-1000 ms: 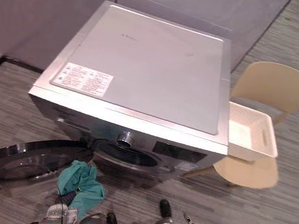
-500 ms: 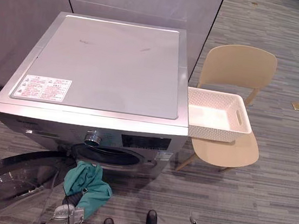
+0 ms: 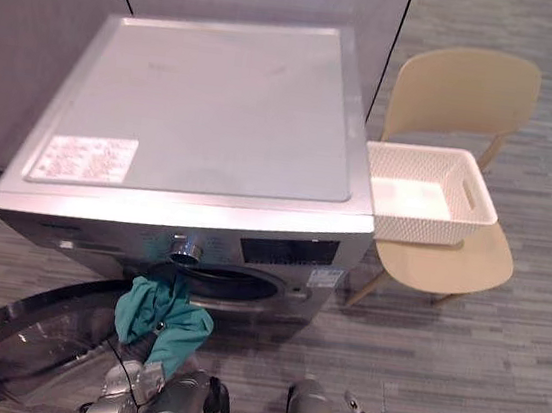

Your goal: Pick up the laundry basket with both hands and put the clothes into the washing machine.

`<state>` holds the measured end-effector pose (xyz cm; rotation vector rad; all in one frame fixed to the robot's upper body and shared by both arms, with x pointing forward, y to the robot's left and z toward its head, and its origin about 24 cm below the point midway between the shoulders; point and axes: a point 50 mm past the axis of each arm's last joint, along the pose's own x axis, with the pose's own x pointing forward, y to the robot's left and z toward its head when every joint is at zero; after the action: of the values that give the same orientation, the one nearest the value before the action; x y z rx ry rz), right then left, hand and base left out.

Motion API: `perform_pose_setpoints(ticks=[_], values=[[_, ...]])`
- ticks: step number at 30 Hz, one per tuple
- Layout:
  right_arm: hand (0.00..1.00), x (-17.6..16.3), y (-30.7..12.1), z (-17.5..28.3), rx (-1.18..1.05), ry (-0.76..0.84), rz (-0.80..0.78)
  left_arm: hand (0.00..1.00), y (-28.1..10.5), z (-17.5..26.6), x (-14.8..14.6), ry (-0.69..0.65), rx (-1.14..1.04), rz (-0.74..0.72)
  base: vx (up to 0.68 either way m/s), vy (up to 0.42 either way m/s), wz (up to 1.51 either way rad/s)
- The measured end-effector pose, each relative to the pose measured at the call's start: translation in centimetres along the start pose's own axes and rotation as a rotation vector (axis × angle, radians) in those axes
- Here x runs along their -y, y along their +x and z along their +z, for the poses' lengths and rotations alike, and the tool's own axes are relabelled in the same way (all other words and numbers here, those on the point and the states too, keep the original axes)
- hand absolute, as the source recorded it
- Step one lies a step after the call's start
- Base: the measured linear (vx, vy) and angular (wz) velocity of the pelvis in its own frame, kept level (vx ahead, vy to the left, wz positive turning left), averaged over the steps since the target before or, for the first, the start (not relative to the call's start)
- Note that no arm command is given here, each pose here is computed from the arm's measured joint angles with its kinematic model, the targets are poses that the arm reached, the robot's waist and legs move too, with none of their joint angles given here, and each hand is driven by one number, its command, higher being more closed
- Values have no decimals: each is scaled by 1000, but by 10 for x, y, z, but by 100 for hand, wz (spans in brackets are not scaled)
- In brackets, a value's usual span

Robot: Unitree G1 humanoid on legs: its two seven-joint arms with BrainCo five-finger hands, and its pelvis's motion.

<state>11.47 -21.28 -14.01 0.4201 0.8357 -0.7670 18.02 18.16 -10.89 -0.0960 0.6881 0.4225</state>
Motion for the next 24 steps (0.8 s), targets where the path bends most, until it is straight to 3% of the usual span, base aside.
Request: perform_pose_setpoints(ticks=[7, 15, 18, 24], values=[[0, -24, 0, 23, 90, -6, 80, 100, 7, 31, 30, 30, 89, -69, -33, 106, -38], [0, -53, -3, 62, 226, 78, 137, 100, 21, 104, 65, 36, 252, -125, -43, 7, -29], [0, -55, -6, 73, 277, 106, 150, 100, 28, 152, 65, 19, 343, -102, -70, -12, -48], [0, -55, -9, 78, 316, 138, 157, 100, 5, 327, 17, -153, 731, 42, -100, 27, -55]])
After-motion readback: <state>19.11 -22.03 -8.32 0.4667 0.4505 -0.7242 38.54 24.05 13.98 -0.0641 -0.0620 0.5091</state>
